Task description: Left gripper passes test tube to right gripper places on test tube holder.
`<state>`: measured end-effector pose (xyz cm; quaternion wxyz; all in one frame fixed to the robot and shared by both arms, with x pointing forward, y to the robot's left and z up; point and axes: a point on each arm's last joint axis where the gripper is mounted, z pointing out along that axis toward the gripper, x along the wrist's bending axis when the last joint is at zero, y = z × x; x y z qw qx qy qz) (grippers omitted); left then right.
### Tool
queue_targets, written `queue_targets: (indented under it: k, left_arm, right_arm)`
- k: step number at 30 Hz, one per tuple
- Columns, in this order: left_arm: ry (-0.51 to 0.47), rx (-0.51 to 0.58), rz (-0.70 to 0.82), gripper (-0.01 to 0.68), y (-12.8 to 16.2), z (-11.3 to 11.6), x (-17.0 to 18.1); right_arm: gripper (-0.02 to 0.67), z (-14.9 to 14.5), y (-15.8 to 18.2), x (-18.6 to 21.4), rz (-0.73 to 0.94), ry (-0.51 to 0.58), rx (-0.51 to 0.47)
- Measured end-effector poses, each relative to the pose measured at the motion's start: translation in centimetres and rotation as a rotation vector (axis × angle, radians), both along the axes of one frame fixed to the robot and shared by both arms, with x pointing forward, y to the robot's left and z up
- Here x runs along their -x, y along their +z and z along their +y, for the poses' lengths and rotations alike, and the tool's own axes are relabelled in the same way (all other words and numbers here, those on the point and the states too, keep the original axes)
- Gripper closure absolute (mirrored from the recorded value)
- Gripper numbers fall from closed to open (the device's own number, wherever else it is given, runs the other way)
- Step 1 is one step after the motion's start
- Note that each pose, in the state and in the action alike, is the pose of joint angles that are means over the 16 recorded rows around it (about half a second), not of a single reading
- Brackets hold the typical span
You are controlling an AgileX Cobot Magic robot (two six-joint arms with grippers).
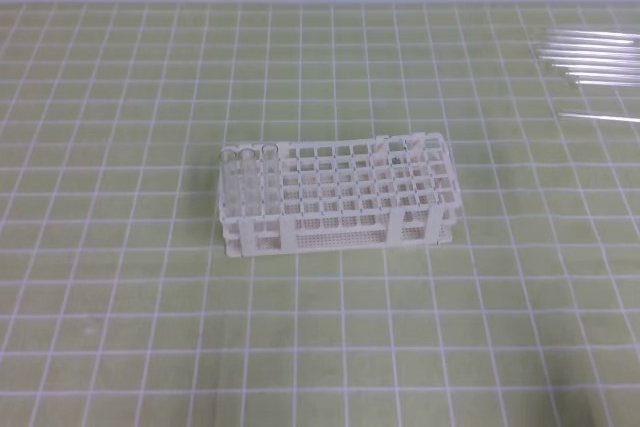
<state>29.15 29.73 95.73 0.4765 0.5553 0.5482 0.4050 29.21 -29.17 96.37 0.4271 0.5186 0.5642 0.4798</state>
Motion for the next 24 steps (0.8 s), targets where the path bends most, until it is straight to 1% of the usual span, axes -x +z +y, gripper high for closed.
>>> queue_targets:
  k: [7, 24]
  left_arm:
    - [-0.003, 0.032, 0.004, 0.675, 0.01, -0.09, 0.01]
    - [-0.001, 0.028, 0.019, 0.675, 0.04, -0.08, -0.04]
  right_arm:
    - [0.666, 0.00, 0.00, 0.00, 0.001, 0.000, 0.000]
    - [0.666, 0.00, 0.00, -0.01, 0.001, 0.000, 0.000]
